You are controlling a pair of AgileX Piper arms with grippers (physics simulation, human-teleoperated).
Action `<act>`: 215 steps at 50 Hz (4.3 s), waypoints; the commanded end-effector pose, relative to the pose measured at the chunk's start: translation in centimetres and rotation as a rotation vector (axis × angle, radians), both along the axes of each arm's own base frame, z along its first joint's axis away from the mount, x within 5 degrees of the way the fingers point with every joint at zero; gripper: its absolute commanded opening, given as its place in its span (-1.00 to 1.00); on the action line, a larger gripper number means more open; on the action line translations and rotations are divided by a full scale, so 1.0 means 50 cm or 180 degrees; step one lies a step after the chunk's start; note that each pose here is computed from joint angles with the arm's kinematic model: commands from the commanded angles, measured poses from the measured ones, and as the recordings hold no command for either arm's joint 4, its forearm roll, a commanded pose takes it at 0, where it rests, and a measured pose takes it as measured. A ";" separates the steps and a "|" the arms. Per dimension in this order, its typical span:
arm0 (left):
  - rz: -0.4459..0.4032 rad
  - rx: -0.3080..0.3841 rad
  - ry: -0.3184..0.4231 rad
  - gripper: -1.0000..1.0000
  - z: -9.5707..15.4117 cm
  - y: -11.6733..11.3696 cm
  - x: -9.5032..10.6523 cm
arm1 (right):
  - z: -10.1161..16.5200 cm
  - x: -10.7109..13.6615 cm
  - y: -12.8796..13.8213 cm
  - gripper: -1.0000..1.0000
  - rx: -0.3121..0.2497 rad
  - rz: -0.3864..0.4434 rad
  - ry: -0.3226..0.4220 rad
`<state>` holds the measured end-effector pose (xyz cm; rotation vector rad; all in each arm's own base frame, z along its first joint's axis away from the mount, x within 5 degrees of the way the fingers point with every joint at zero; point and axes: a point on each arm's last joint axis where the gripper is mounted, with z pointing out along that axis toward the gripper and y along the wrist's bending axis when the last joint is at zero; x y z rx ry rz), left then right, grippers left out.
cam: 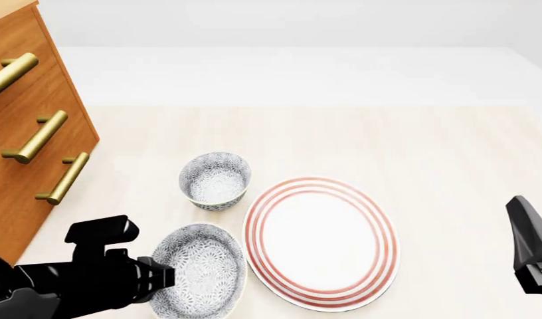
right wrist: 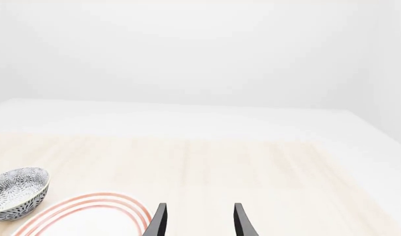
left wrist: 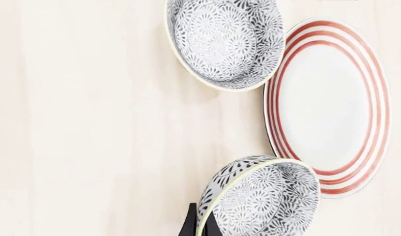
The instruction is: Stack the bowl in the middle on the bowl at the back.
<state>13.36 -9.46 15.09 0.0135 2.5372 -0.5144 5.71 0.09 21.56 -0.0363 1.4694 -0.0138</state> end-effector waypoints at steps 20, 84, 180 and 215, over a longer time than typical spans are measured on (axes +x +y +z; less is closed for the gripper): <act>-0.0021 -0.0414 -0.0331 -1.00 0.169 0.012 -0.042 | 0.000 -0.002 0.000 1.00 -0.0021 0.0005 -0.0008; -0.0733 -0.0210 0.0348 -1.00 0.334 0.011 -0.154 | 0.003 -0.003 0.002 1.00 -0.0036 0.0041 -0.0048; -0.0865 0.0135 0.0518 1.00 0.203 0.021 -0.163 | 0.003 -0.003 0.002 1.00 -0.0020 0.0050 -0.0057; -0.0407 -0.0283 -0.0434 1.00 0.422 0.073 -0.137 | 0.006 -0.003 0.002 1.00 -0.0052 0.0043 -0.0070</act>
